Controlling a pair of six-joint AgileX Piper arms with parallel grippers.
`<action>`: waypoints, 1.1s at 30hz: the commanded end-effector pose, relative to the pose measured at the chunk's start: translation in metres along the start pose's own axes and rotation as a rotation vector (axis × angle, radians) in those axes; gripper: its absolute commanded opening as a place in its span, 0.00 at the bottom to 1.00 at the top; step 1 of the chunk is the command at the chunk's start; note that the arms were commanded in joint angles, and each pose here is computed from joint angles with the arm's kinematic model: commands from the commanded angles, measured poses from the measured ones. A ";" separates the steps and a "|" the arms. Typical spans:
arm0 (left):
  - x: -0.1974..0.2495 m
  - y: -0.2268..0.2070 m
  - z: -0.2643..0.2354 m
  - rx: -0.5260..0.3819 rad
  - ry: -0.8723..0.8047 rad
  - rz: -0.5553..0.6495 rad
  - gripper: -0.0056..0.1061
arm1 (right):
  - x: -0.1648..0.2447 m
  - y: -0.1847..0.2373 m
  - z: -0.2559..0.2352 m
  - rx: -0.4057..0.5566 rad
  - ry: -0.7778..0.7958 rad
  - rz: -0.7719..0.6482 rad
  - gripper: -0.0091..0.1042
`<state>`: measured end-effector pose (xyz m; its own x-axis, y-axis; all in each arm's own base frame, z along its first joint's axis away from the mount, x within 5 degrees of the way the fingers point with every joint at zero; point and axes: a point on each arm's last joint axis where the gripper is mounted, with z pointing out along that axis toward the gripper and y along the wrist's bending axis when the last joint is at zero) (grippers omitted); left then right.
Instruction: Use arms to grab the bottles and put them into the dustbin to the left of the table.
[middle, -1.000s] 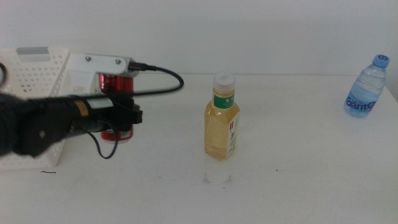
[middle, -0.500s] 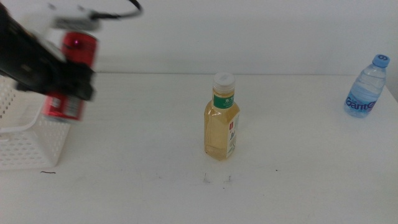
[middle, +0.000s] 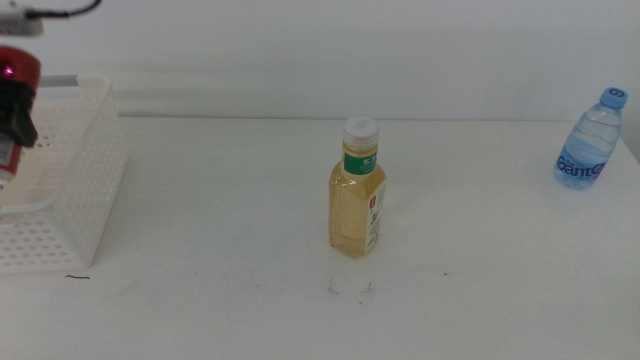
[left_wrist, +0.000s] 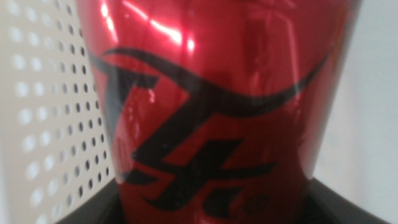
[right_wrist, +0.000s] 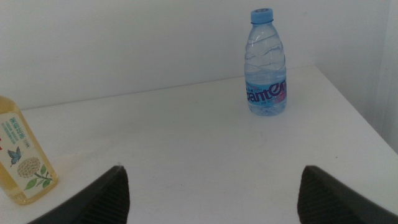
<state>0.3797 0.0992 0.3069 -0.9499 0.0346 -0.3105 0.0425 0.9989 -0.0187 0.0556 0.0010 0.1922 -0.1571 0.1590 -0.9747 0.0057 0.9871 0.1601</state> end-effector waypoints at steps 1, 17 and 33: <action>-0.005 0.006 0.011 -0.003 0.007 0.004 0.14 | 0.000 -0.001 0.000 0.006 -0.009 -0.017 0.80; -0.008 0.024 0.068 -0.081 0.101 -0.008 0.75 | 0.000 -0.001 0.000 0.006 -0.009 -0.017 0.80; 0.025 -0.078 -0.067 -0.077 -0.367 0.116 0.89 | 0.000 -0.001 0.000 0.006 -0.009 0.006 0.80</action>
<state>0.3538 0.0481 0.3429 -0.8450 0.1226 -0.5206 0.0778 0.9912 0.1071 0.0556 0.0010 0.1922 -0.1569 0.1766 -0.9717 0.0085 0.9841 0.1775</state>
